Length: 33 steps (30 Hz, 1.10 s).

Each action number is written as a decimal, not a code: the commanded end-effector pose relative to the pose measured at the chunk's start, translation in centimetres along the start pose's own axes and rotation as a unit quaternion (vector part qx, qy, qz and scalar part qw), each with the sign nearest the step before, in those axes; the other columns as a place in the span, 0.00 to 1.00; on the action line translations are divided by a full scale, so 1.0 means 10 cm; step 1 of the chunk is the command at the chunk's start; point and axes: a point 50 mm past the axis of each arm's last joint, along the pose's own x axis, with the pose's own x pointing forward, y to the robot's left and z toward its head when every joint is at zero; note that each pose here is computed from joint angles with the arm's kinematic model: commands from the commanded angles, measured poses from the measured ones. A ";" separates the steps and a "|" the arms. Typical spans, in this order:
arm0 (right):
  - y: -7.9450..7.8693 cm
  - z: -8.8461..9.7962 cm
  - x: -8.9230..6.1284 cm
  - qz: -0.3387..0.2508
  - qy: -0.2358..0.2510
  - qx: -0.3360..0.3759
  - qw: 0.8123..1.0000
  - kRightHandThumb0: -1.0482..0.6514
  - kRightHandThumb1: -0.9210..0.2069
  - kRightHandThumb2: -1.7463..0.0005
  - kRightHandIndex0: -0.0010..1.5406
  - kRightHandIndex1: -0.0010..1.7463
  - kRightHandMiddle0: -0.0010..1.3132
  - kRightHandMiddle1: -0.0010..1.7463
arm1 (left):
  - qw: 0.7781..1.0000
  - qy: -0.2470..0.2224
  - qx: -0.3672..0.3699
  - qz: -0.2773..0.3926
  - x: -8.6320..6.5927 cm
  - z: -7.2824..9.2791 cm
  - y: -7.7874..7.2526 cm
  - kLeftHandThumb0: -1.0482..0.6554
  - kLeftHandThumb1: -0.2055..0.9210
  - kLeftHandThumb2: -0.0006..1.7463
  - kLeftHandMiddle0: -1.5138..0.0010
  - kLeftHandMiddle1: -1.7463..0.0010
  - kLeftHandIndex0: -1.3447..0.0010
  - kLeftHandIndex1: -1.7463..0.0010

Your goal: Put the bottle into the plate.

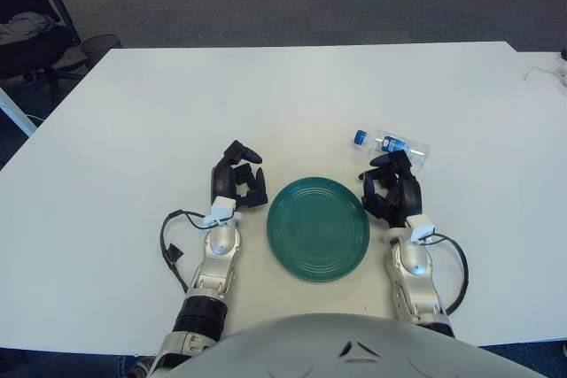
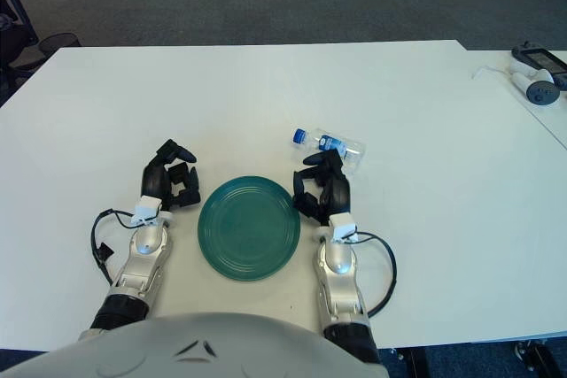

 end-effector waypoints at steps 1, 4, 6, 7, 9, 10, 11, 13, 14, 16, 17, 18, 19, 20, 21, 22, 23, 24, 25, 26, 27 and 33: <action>-0.21 -0.26 -0.43 0.008 0.114 -0.032 0.993 0.61 0.23 0.54 0.31 0.87 0.21 0.96 | 0.989 0.143 0.037 0.002 -0.42 -0.53 0.11 0.32 0.37 0.82 0.18 0.00 0.49 0.00; -0.24 -0.19 -0.43 0.032 0.083 -0.031 0.996 0.61 0.20 0.57 0.30 0.87 0.20 0.94 | 0.989 0.144 0.035 0.000 -0.42 -0.53 0.10 0.32 0.37 0.82 0.18 0.00 0.49 0.00; -0.27 -0.12 -0.41 0.047 0.055 -0.033 0.997 0.61 0.19 0.59 0.30 0.86 0.20 0.94 | 0.989 0.143 0.033 0.001 -0.41 -0.53 0.09 0.32 0.37 0.83 0.18 0.00 0.49 0.00; -0.29 -0.09 -0.40 0.052 0.044 -0.035 0.997 0.61 0.18 0.60 0.30 0.86 0.20 0.93 | 0.989 0.141 0.033 0.002 -0.41 -0.53 0.09 0.32 0.37 0.83 0.18 0.00 0.49 0.00; -0.30 -0.06 -0.38 0.058 0.034 -0.036 0.997 0.61 0.17 0.60 0.30 0.86 0.20 0.93 | 0.990 0.140 0.033 0.003 -0.40 -0.52 0.08 0.32 0.37 0.83 0.18 0.00 0.49 0.00; -0.32 -0.01 -0.36 0.063 0.021 -0.037 0.997 0.61 0.17 0.61 0.30 0.86 0.20 0.93 | 0.990 0.138 0.034 0.002 -0.40 -0.53 0.08 0.32 0.37 0.83 0.18 0.00 0.49 0.00; -0.34 0.04 -0.33 0.068 0.008 -0.039 0.997 0.61 0.17 0.61 0.30 0.85 0.20 0.93 | 0.990 0.137 0.035 0.001 -0.40 -0.53 0.08 0.32 0.37 0.83 0.18 0.00 0.48 0.00; -0.36 0.15 -0.29 0.076 -0.018 -0.042 0.996 0.61 0.16 0.62 0.30 0.85 0.19 0.93 | 0.990 0.136 0.036 -0.001 -0.39 -0.53 0.07 0.32 0.37 0.83 0.18 0.00 0.48 0.00; -0.37 0.19 -0.28 0.080 -0.028 -0.043 0.995 0.61 0.14 0.64 0.29 0.85 0.19 0.93 | 0.990 0.136 0.035 -0.002 -0.39 -0.53 0.07 0.32 0.37 0.83 0.18 0.00 0.48 0.00; -0.38 0.27 -0.25 0.083 -0.057 -0.044 0.994 0.61 0.12 0.66 0.28 0.85 0.19 0.93 | 0.990 0.137 0.035 -0.003 -0.38 -0.54 0.06 0.32 0.36 0.83 0.18 0.00 0.48 0.00; -0.39 0.30 -0.25 0.082 -0.068 -0.045 0.993 0.61 0.11 0.67 0.27 0.86 0.19 0.92 | 0.990 0.138 0.035 -0.003 -0.38 -0.54 0.06 0.32 0.36 0.83 0.18 0.00 0.48 0.00; -0.40 0.31 -0.24 0.082 -0.075 -0.045 0.993 0.61 0.10 0.67 0.27 0.86 0.20 0.92 | 0.990 0.139 0.035 -0.003 -0.38 -0.54 0.05 0.32 0.36 0.83 0.18 0.00 0.48 0.00; -0.41 0.33 -0.24 0.080 -0.085 -0.046 0.992 0.61 0.10 0.68 0.26 0.86 0.20 0.92 | 0.990 0.139 0.035 -0.002 -0.38 -0.55 0.05 0.32 0.36 0.83 0.18 0.00 0.48 0.00; -0.41 0.34 -0.23 0.079 -0.092 -0.048 0.991 0.61 0.10 0.67 0.26 0.88 0.20 0.90 | 0.990 0.138 0.035 -0.001 -0.38 -0.55 0.05 0.32 0.36 0.83 0.18 0.00 0.48 0.00; -0.42 0.35 -0.22 0.077 -0.101 -0.050 0.991 0.61 0.10 0.67 0.26 0.88 0.20 0.90 | 0.990 0.138 0.035 0.000 -0.37 -0.55 0.04 0.32 0.36 0.83 0.18 0.00 0.48 0.00; -0.43 0.36 -0.22 0.076 -0.107 -0.051 0.990 0.61 0.13 0.65 0.26 0.90 0.21 0.89 | 0.990 0.138 0.035 0.000 -0.37 -0.55 0.04 0.32 0.36 0.83 0.18 0.00 0.48 0.00; -0.44 0.36 -0.21 0.075 -0.112 -0.052 0.990 0.61 0.14 0.63 0.26 0.91 0.22 0.88 | 0.990 0.138 0.035 0.000 -0.37 -0.55 0.04 0.31 0.36 0.84 0.18 0.00 0.48 0.00; -0.44 0.37 -0.21 0.074 -0.115 -0.053 0.989 0.61 0.15 0.62 0.26 0.92 0.22 0.88 | 0.990 0.138 0.035 0.001 -0.37 -0.55 0.03 0.31 0.36 0.84 0.18 0.00 0.48 0.00; -0.44 0.38 -0.20 0.073 -0.122 -0.052 0.988 0.61 0.17 0.59 0.26 0.93 0.22 0.89 | 0.990 0.139 0.034 0.001 -0.36 -0.55 0.03 0.31 0.36 0.84 0.18 0.00 0.48 0.00; -0.44 0.40 -0.20 0.072 -0.128 -0.052 0.988 0.62 0.20 0.56 0.27 0.94 0.22 0.90 | 0.990 0.139 0.034 0.002 -0.36 -0.55 0.03 0.31 0.35 0.84 0.18 0.00 0.47 0.00; -0.43 0.42 -0.19 0.072 -0.135 -0.051 0.987 0.62 0.21 0.55 0.27 0.94 0.22 0.90 | 0.990 0.141 0.033 0.003 -0.36 -0.56 0.03 0.31 0.35 0.84 0.17 0.00 0.47 0.00; -0.43 0.48 -0.17 0.069 -0.149 -0.052 0.985 0.62 0.26 0.49 0.25 0.95 0.22 0.96 | 0.989 0.143 0.031 0.007 -0.35 -0.56 0.02 0.31 0.34 0.85 0.17 0.00 0.47 0.00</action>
